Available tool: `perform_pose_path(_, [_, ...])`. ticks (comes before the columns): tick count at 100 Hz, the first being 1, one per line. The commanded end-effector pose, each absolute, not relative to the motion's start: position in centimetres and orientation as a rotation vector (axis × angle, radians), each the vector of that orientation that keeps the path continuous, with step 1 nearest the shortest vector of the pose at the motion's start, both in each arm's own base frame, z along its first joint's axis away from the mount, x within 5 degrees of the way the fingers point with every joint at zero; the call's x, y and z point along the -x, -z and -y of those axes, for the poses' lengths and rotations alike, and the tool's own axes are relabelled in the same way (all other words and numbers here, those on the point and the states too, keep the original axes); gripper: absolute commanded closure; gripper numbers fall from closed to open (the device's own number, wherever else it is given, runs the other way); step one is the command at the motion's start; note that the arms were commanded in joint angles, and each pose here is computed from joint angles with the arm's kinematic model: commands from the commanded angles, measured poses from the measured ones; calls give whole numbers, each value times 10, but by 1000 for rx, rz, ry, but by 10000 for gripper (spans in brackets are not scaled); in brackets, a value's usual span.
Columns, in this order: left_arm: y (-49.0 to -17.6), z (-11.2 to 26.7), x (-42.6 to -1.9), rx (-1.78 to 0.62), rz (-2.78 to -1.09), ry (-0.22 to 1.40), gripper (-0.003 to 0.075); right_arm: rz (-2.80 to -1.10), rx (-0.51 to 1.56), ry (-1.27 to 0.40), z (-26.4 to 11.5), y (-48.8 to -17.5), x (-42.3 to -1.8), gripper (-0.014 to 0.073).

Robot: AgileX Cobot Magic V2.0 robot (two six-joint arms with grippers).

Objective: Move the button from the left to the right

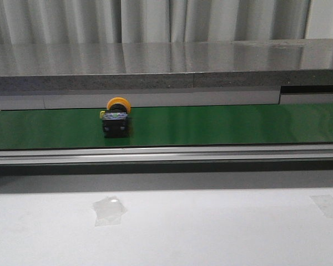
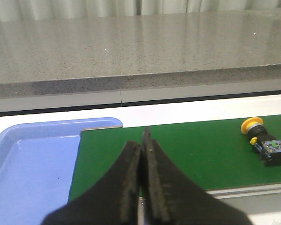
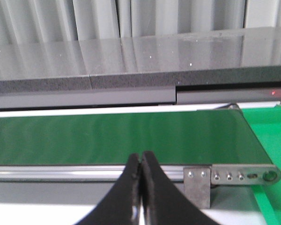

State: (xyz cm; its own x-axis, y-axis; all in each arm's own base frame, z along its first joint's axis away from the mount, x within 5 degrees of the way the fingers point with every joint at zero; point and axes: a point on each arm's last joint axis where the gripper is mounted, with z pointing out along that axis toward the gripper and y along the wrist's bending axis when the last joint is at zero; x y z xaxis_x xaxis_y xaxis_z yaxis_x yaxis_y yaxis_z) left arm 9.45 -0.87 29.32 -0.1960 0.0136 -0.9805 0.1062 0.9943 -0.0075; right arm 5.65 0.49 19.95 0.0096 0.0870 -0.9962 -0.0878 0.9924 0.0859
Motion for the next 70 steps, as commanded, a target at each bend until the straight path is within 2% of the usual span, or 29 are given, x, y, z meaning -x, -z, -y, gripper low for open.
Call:
perform_pose_path(1, [-306, 6, -96, -42, -1702, 79, 740, -1398, 6, -138, -5, -217, -53, 663])
perform_pose_path(18, [-306, 6, -96, -42, -1702, 79, 740, -1407, 2, -142, -4, -228, -51, 663])
perform_pose_path(38, [-306, 6, -96, -42, -1702, 79, 740, -1508, 1, -141, -5, -262, -51, 663])
perform_pose_path(70, [-306, 6, -96, -42, -1702, 79, 740, -1851, 4, -125, -8, -317, -86, 663])
